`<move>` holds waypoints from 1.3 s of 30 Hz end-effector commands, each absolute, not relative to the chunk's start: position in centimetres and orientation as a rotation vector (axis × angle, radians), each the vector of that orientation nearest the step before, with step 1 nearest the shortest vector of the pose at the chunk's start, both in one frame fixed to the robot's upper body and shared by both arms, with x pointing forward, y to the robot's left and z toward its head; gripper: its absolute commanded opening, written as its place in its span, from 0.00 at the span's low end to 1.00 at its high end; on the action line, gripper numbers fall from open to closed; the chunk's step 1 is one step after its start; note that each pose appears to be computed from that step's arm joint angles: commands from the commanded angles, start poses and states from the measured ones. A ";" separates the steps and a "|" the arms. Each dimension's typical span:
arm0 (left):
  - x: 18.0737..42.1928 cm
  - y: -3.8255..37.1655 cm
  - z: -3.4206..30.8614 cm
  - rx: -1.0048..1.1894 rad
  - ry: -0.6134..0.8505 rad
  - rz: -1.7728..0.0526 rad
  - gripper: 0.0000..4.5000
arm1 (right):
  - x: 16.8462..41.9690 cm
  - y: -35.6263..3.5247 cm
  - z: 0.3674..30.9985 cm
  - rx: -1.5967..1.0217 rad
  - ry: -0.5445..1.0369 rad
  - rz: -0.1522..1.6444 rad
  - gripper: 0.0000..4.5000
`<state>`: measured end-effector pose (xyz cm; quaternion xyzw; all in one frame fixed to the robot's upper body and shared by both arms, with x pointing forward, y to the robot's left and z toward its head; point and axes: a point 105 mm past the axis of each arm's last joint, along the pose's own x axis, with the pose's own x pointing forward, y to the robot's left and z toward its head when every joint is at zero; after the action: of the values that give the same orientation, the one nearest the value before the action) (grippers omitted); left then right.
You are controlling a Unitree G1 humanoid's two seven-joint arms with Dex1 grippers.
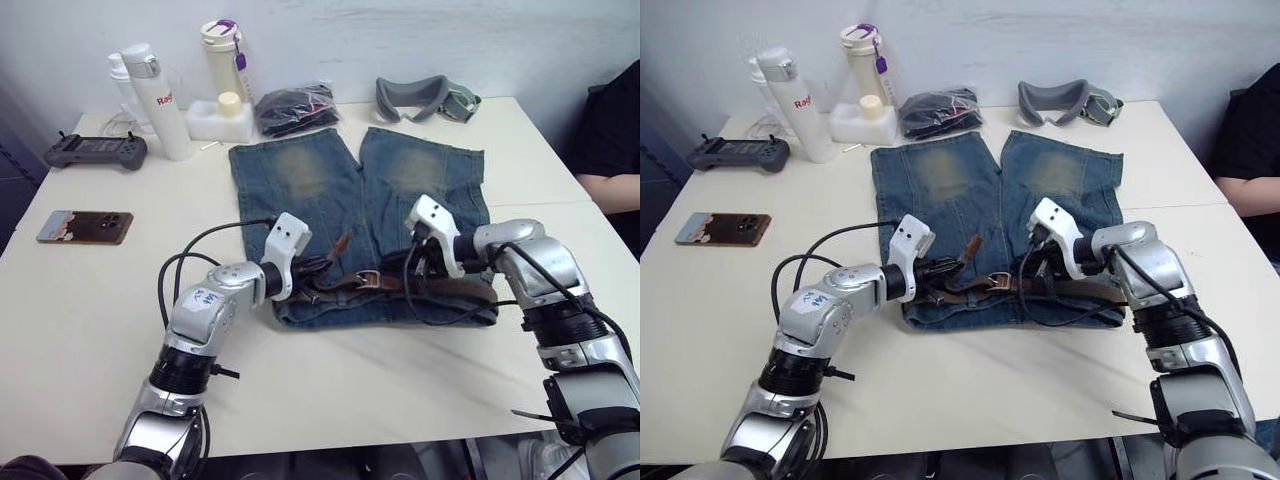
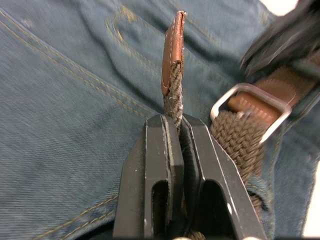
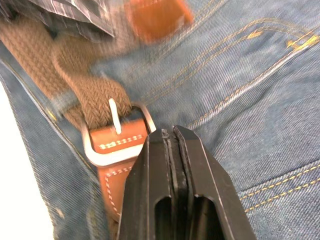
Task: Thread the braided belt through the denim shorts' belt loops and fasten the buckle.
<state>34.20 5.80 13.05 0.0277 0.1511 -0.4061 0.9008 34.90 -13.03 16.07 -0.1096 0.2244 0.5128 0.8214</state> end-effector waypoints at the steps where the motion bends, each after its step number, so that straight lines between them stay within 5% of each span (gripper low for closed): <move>1: 33.8 5.4 13.2 0.079 0.295 -0.859 0.00 | 33.7 -12.0 17.1 -0.177 0.443 1.154 0.01; 15: 34.2 5.4 13.6 0.103 0.277 -0.861 0.00 | 34.4 -10.2 12.4 -0.251 0.545 1.199 0.01; 26: 34.0 5.5 13.4 0.106 0.277 -0.855 0.00 | 34.8 -11.0 15.7 -0.148 0.457 1.222 0.01; 39: 34.3 5.3 13.8 0.109 0.261 -0.853 0.00 | 34.3 -10.9 12.3 -0.168 0.553 1.229 0.01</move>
<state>34.39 5.71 13.05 0.0475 0.1423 -0.4050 0.9020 34.72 -11.19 13.11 -0.0736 0.2469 0.5597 0.7876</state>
